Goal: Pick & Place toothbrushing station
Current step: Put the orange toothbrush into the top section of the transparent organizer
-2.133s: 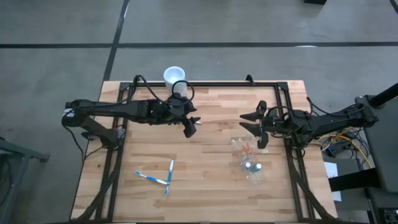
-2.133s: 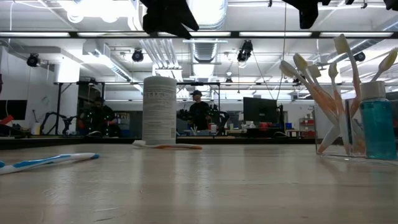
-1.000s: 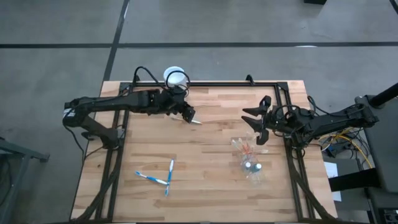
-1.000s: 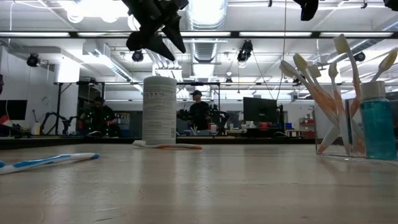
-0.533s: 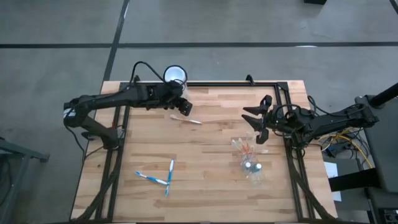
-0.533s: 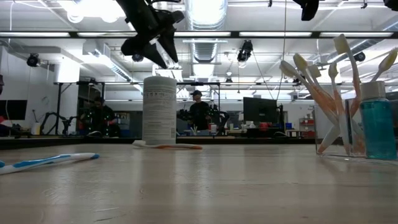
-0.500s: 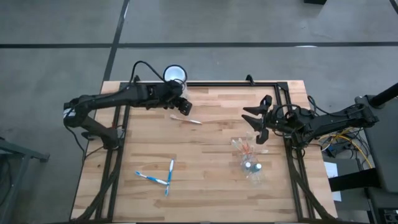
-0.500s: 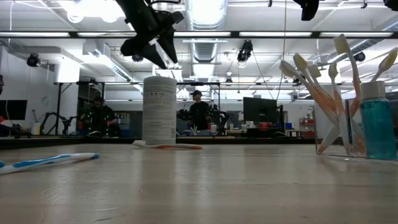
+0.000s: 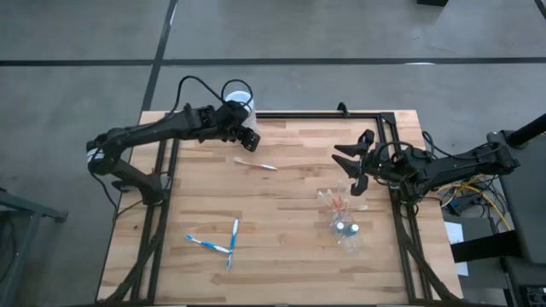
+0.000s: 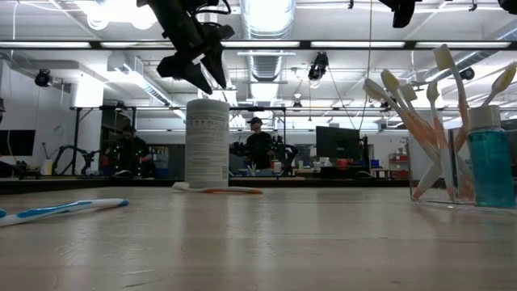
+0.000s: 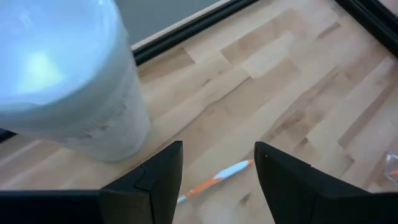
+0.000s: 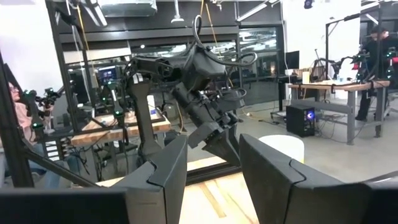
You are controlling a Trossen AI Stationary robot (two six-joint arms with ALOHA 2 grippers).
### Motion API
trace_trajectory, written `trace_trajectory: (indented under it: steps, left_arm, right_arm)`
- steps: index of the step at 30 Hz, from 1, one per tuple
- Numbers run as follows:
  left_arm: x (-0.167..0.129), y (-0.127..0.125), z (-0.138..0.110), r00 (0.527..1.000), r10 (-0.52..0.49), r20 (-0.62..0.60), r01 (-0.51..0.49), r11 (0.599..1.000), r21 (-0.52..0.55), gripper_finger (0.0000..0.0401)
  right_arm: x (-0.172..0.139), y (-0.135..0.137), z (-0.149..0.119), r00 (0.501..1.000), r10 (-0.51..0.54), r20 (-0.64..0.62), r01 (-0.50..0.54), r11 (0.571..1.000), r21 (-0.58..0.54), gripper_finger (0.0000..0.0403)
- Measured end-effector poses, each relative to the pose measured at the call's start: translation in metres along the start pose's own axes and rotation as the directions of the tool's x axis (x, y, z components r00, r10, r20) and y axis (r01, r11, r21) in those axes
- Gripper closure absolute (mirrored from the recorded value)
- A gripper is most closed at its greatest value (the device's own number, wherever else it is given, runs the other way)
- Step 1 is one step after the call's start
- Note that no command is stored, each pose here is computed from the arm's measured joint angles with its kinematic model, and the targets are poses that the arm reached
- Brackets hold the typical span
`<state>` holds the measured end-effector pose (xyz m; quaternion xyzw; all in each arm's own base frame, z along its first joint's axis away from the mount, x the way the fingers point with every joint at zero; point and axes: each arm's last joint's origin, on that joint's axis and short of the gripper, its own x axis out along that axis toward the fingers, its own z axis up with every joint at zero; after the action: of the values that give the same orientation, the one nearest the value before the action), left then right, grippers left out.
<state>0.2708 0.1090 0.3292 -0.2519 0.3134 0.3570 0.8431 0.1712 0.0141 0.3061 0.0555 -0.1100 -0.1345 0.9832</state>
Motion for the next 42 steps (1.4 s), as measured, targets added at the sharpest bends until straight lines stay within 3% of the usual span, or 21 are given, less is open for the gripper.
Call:
trace_trajectory:
  steps: [9,15,21,30,34,38,42]
  left_arm:
    - [0.004,0.017,0.007,0.999,0.042,-0.004,-0.042,0.996,0.075,0.0197]
    - [0.013,0.029,0.002,0.997,0.008,-0.07,0.001,0.993,0.121,0.0197]
    - [0.031,0.045,-0.015,0.988,0.02,-0.15,0.002,0.989,0.146,0.0197]
    - [0.051,0.064,-0.043,0.968,0.078,-0.238,-0.056,0.994,0.097,0.0197]
    - [0.058,0.068,-0.057,0.956,0.091,-0.278,-0.036,0.98,0.195,0.0197]
    - [0.068,0.07,-0.075,0.955,0.08,-0.284,0.025,0.937,0.349,0.0197]
    - [0.08,0.071,-0.092,0.967,0.051,-0.251,0.039,0.94,0.34,0.0197]
  right_arm:
    - [0.0,0.0,0.002,1.0,0.0,0.022,0.0,1.0,0.004,0.0264]
    - [0.0,0.0,0.003,1.0,0.0,0.026,0.0,1.0,0.005,0.0264]
    - [0.0,0.0,0.003,0.999,0.0,0.033,0.0,1.0,0.008,0.0264]
    - [0.0,0.0,0.005,0.999,-0.001,0.044,0.0,1.0,0.013,0.0264]
    - [0.0,0.0,0.005,0.999,-0.003,0.044,0.002,1.0,0.014,0.0264]
    - [0.0,0.0,0.005,0.999,-0.016,0.046,0.015,1.0,0.015,0.0264]
    - [0.0,0.0,0.005,0.999,-0.018,0.046,0.017,1.0,0.018,0.0264]
